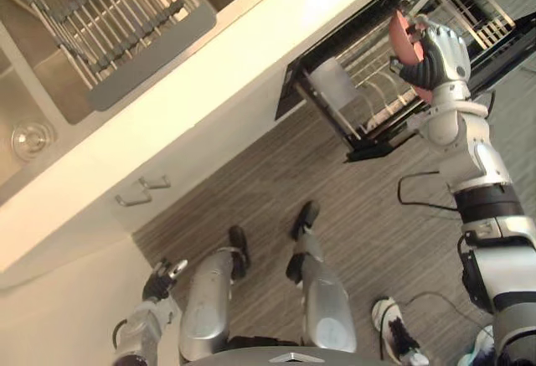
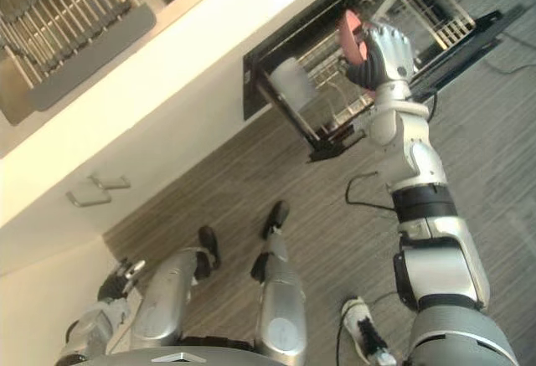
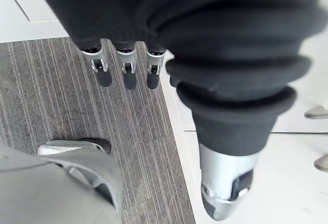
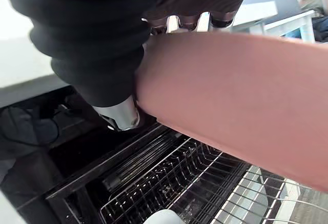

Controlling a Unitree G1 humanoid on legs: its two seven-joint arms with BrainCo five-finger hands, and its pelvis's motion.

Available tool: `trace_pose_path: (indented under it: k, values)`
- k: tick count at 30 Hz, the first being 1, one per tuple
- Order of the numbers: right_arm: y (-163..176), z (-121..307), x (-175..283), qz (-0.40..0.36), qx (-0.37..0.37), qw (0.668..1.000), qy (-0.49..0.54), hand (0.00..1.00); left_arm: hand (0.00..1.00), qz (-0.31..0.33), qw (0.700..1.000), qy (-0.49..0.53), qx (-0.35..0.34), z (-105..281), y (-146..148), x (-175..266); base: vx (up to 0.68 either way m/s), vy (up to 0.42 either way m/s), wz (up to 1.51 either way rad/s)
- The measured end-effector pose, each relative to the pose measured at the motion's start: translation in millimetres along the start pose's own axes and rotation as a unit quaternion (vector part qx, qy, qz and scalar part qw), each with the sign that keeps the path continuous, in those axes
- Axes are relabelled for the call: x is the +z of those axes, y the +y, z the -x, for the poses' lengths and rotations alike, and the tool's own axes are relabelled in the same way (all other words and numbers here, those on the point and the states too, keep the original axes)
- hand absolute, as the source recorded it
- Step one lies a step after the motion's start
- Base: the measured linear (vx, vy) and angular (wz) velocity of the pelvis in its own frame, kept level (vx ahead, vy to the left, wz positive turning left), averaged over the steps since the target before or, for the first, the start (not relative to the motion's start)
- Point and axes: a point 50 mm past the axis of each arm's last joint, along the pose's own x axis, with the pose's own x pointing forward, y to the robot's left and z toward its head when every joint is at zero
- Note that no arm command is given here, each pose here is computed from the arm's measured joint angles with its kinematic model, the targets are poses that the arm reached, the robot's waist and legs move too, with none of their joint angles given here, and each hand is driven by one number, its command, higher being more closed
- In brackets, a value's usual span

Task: Walk over to the sink, pick up the cup, carry it to the dishwasher, place the cup inside the dishwasher, then close the dishwasher door

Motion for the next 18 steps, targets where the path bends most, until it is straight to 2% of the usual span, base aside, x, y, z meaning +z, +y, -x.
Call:
trace_pose_path:
  k: [9, 18]
  values:
    - [-28, -35, -2, 0.048, 0.004, 0.999, 0.002, 1.0, 0.0, -0.005, 0.999, -0.001, -0.036, -6, -16, 5, -0.07, 0.15, 0.05]
    - [-63, -45, -32, 0.083, -0.018, 0.993, 0.081, 1.0, 0.0, 0.007, 0.997, 0.005, -0.072, -6, -31, 1, 0.02, 0.099, -0.04]
